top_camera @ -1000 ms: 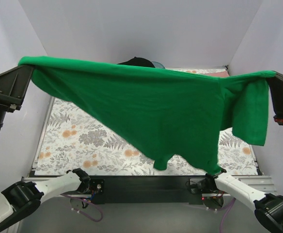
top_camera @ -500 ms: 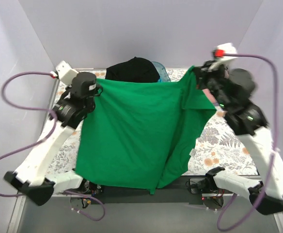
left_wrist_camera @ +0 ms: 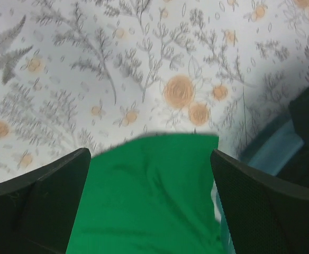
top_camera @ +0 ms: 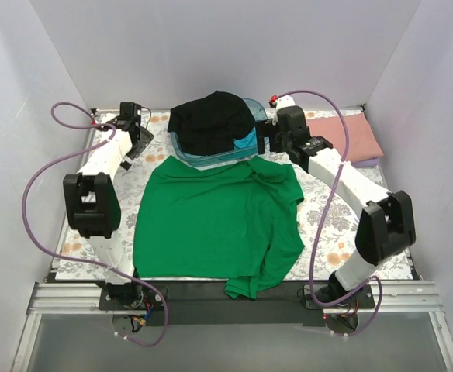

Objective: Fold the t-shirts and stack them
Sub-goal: Flatten the tshirt out

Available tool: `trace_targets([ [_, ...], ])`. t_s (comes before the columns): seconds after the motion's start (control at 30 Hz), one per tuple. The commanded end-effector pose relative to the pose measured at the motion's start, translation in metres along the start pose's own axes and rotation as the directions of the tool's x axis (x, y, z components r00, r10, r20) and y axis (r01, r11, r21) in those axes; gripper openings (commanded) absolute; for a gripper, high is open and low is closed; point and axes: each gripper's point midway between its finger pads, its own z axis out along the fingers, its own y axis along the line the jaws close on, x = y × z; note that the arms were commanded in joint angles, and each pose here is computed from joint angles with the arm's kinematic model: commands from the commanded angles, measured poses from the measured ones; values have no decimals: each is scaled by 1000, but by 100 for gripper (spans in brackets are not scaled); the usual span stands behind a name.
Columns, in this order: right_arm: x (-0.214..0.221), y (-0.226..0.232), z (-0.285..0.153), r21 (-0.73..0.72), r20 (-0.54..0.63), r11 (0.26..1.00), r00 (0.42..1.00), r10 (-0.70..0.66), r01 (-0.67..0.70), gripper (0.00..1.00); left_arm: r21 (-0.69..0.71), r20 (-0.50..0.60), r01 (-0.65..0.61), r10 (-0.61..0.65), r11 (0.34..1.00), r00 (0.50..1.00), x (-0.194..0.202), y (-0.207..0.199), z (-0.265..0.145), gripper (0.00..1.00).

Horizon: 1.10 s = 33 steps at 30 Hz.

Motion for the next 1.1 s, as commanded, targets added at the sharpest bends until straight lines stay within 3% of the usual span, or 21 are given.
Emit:
trace_targets([
  [0.0,-48,6,-52,-71,160,993,982,105,-95,99,118,0,47,-48,992,999,-9,10,-64,98],
  [0.17,29,22,-95,-207,7,964,985,172,-167,98,210,-70,83,-70,974,995,37,64,-97,98],
  [0.2,74,24,-93,-205,-91,954,975,203,-218,98,239,-118,91,-65,967,991,50,66,-102,98],
  [0.23,86,36,-107,-275,-119,931,969,215,-241,98,274,-121,105,-74,956,990,54,72,-111,98],
  [0.3,138,43,-113,-283,-231,913,945,233,-294,98,289,-214,100,-37,952,976,89,87,-108,98],
  [0.37,162,55,-124,-323,-281,893,932,227,-314,98,297,-284,112,-24,948,958,119,104,-106,98],
  [0.43,192,62,-127,-310,-343,890,913,223,-333,98,337,-342,131,-9,932,940,140,106,-105,98],
  [0.6,245,47,-109,-140,-459,927,852,251,-348,98,235,-429,102,9,967,903,183,137,-76,98],
  [0.8,261,6,-64,83,-498,958,821,279,-275,98,170,-453,78,8,982,891,199,144,-47,98],
  [1.07,207,-41,-1,156,-425,975,881,208,-155,98,36,-358,38,-22,999,933,178,132,1,98],
])
